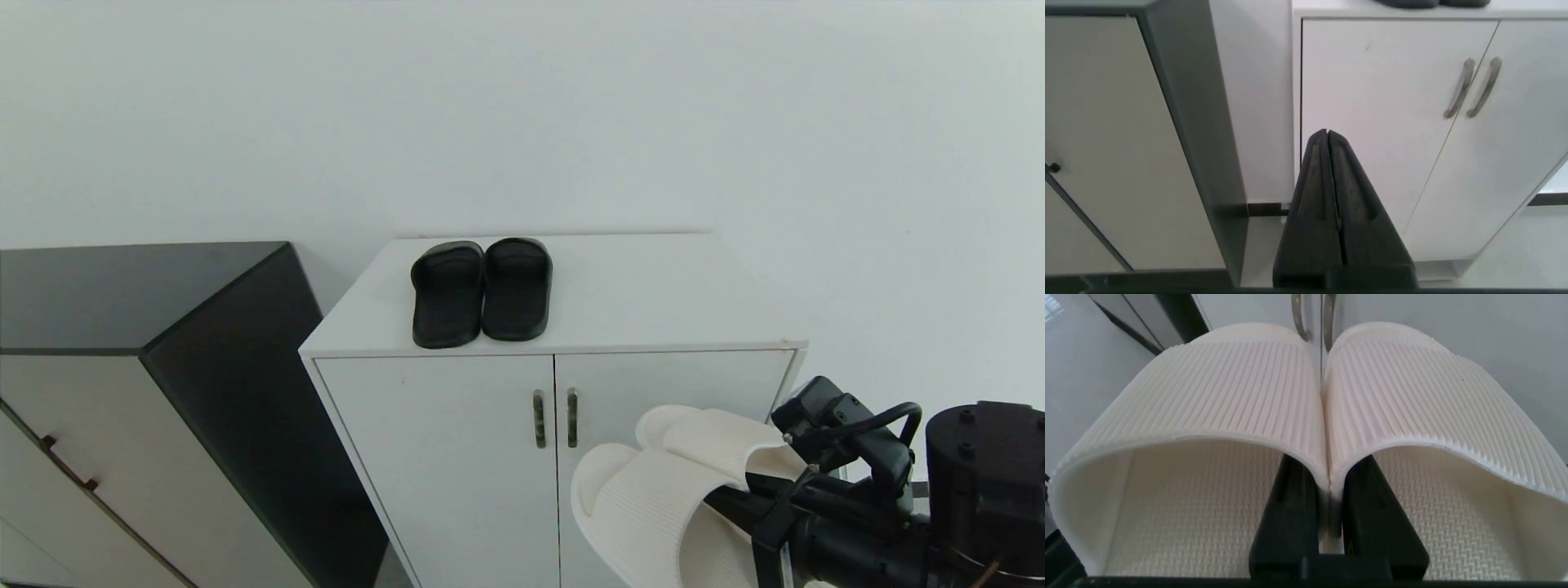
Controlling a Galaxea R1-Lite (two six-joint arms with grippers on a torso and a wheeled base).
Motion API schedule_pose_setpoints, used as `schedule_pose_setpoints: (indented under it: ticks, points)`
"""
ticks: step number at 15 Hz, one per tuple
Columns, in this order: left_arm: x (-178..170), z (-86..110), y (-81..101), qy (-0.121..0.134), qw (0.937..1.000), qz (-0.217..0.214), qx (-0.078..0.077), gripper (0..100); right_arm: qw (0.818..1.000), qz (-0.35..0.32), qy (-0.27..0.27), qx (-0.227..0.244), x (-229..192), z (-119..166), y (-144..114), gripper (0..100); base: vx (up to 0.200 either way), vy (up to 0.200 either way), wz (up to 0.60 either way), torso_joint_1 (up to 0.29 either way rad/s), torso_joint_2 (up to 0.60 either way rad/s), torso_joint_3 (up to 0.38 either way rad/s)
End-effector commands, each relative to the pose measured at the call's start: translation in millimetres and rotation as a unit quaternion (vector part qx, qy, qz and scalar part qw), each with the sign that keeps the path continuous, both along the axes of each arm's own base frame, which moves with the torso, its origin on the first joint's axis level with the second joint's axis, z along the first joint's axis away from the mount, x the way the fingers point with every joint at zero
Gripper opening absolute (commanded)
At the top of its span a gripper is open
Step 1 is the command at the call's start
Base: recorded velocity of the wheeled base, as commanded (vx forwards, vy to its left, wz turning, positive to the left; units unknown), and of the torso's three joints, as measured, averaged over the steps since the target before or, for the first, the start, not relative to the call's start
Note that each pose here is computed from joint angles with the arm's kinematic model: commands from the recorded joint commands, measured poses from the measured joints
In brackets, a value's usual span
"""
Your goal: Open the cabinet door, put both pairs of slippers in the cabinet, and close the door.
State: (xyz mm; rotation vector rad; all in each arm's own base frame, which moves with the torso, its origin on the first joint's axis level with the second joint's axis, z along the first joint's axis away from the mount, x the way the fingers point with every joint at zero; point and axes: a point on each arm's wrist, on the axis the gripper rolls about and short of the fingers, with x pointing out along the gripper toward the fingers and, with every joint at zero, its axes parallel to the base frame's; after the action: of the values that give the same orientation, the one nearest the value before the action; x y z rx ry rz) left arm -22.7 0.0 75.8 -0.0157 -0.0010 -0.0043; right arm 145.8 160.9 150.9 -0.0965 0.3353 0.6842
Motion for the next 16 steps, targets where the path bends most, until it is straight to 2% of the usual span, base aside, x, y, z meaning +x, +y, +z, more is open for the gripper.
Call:
schedule_pose_setpoints:
  ticks: [1,5,6,10,12,14,15,16]
  points:
    - [0.1,0.1,0.0,0.001,1.0000,0.000,0.000,0,1.000,0.001,0.002,-0.002,0.3,-1.0,0.5,0,0.000,0.000,0.00,-0.217,0.53,0.315]
    - [0.1,0.1,0.0,0.001,1.0000,-0.001,0.002,0,1.000,0.001,0.003,-0.003,0.5,-2.0,0.7,0,0.000,0.000,0.00,-0.204,0.52,0.317]
    - [0.1,0.1,0.0,0.001,1.0000,-0.001,0.001,100,1.000,0.001,0.003,-0.003,0.5,-2.0,0.7,0,0.000,0.000,0.00,-0.193,0.53,0.315]
    - [0.1,0.1,0.0,0.001,1.0000,-0.001,0.004,100,1.000,0.009,0.010,-0.008,-0.7,-6.2,1.2,0,0.000,0.000,0.00,-0.171,0.49,0.314]
    - [0.1,-0.1,-0.3,0.001,0.9999,-0.006,0.016,100,1.000,0.010,0.011,-0.010,-0.8,-6.9,1.2,0,0.000,0.000,0.00,-0.149,0.48,0.330]
    - [0.1,-0.1,-0.4,0.001,0.9998,-0.009,0.016,100,1.000,0.011,0.012,-0.010,-1.1,-7.3,1.8,0,0.000,0.000,0.00,-0.134,0.48,0.337]
    - [1.0,0.2,-0.3,0.007,0.9997,-0.010,0.020,100,1.000,0.013,0.012,-0.010,-1.9,-7.3,1.9,0,0.000,0.000,0.00,-0.119,0.47,0.349]
    - [6.7,6.1,-0.4,0.037,0.9986,-0.011,0.036,100,1.000,0.014,0.011,-0.010,-2.3,-6.9,2.6,0,0.000,0.000,0.00,-0.105,0.46,0.354]
